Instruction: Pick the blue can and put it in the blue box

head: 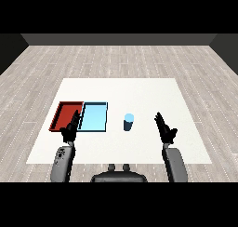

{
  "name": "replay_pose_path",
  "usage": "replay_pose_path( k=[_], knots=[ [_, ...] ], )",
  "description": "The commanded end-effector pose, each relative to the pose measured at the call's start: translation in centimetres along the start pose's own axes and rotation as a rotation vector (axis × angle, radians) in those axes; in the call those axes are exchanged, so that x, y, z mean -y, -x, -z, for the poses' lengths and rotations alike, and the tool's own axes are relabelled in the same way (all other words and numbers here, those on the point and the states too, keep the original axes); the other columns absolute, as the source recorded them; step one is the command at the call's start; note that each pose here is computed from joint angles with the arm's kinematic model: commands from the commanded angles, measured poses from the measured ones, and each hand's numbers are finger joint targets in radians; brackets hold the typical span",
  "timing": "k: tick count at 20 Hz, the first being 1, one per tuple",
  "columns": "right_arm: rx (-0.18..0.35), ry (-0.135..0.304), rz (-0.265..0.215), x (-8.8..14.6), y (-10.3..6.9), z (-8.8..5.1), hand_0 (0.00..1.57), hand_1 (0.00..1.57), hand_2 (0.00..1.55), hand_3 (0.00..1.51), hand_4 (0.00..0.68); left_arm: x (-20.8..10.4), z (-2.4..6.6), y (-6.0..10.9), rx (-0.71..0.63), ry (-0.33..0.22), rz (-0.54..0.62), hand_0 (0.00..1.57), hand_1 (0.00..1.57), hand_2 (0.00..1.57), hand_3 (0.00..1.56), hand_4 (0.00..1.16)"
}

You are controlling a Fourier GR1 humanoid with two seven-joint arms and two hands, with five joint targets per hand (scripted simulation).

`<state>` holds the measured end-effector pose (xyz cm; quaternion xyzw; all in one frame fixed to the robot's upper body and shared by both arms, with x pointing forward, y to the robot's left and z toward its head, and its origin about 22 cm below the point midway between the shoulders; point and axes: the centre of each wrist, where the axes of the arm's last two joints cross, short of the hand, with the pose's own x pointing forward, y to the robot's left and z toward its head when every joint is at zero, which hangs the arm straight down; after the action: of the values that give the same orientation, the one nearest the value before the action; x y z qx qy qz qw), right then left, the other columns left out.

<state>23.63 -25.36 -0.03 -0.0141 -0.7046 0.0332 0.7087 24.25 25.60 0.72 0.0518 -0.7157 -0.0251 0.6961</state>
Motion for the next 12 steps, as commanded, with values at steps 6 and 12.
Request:
replay_pose_path(
  k=[6, 12],
  knots=[
    [0.039, 0.043, -0.046, -0.9, -1.4, 2.9, 0.00, 0.00, 0.00, 0.00, 0.000, -0.6, 1.50, -1.5, 0.013, 0.033, -0.020, 0.00, 0.00, 0.00, 0.00, 0.00],
    [0.289, -0.099, 0.148, -1.9, -1.9, 2.4, 0.00, 0.00, 0.00, 0.00, 0.000, 1.2, -0.30, -1.1, 0.432, 0.054, -0.148, 0.00, 0.00, 0.00, 0.00, 0.00]
  ],
)
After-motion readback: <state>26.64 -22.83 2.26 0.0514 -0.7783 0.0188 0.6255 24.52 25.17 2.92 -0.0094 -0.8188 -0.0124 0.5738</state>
